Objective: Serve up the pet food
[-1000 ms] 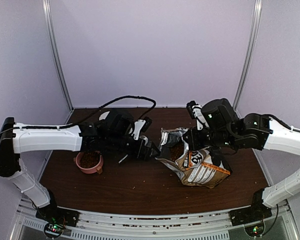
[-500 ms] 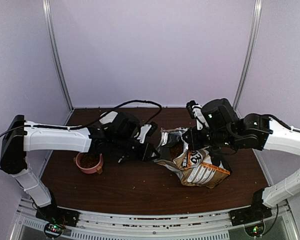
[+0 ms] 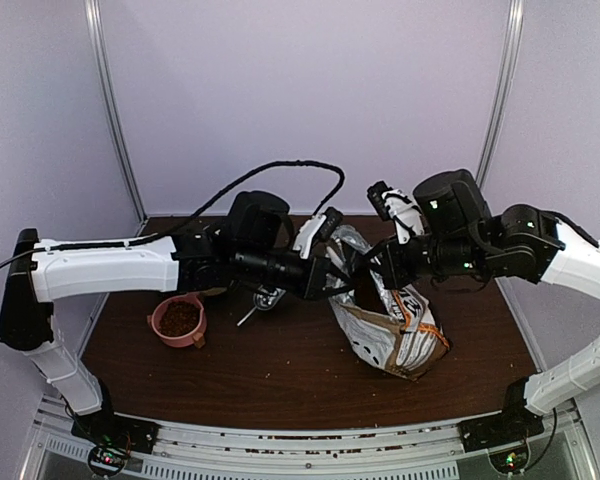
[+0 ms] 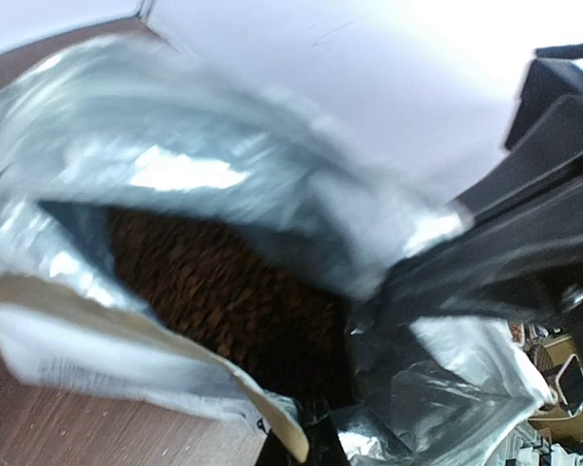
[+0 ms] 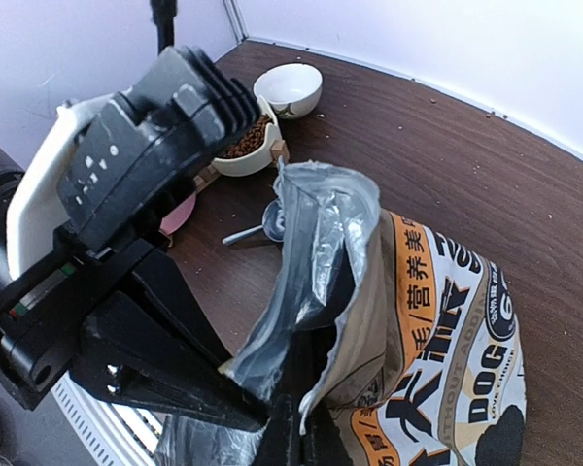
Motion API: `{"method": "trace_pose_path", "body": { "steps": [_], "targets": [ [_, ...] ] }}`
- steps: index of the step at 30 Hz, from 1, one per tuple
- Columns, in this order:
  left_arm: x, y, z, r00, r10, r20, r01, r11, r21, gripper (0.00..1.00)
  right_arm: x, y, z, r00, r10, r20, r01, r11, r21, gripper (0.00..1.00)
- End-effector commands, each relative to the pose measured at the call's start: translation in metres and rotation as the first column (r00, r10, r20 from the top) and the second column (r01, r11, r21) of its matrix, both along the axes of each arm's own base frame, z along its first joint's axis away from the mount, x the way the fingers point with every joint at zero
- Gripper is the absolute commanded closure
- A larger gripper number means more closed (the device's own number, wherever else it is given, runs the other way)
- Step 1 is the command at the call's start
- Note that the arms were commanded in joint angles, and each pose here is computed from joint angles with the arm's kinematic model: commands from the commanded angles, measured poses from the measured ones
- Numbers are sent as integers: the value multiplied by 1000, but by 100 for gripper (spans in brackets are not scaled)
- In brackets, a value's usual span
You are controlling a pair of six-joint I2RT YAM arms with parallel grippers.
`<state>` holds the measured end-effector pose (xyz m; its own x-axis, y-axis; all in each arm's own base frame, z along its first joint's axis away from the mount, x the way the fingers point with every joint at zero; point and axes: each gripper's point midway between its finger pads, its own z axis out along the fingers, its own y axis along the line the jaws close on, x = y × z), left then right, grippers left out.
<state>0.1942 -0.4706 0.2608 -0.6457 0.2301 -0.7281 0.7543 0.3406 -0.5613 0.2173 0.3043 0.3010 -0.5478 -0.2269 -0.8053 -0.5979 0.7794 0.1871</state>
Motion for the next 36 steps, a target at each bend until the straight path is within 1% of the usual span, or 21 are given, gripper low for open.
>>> {"method": "trace_pose_path", "body": {
  "steps": [1,4,7,9,11,13,15,16,18,21,25,31,36],
  "targets": [
    [-44,-2,190,948,-60,312,206,862,-462,100,-14,32,47,987,146,72,-155,977,147,100],
    [-53,-1,207,940,-55,336,229,832,-505,100,-18,34,55,982,166,86,-179,967,178,100],
    [-55,0,215,936,-53,349,241,818,-523,100,-20,31,64,981,164,108,-183,961,206,99],
    [-52,1,214,936,-33,350,224,824,-521,100,-19,25,71,981,144,132,-171,959,226,92],
    [-45,4,211,935,9,354,185,840,-511,100,-17,15,77,982,106,157,-141,963,231,75],
    [-34,7,207,935,67,348,121,862,-492,100,-15,1,80,981,61,184,-104,967,231,48],
    [-27,9,203,935,97,342,79,881,-467,100,-15,-14,81,977,32,210,-80,970,228,26],
    [-25,10,204,934,109,339,65,884,-463,100,-16,-20,79,976,27,218,-77,972,223,19],
    [-22,11,205,934,122,335,50,886,-461,100,-21,-31,74,972,29,234,-79,975,208,9],
    [-20,9,202,939,121,322,42,889,-456,100,-30,-47,60,968,44,245,-90,979,181,3],
    [-18,4,199,947,103,303,47,891,-452,100,-57,-50,45,955,167,243,-216,958,191,2],
    [-17,-5,198,952,79,296,64,893,-445,100,-74,-52,18,944,229,238,-279,939,201,2],
    [-15,-8,196,955,67,289,69,898,-436,100,-73,-45,0,936,262,237,-299,944,139,5]
  ]
}}
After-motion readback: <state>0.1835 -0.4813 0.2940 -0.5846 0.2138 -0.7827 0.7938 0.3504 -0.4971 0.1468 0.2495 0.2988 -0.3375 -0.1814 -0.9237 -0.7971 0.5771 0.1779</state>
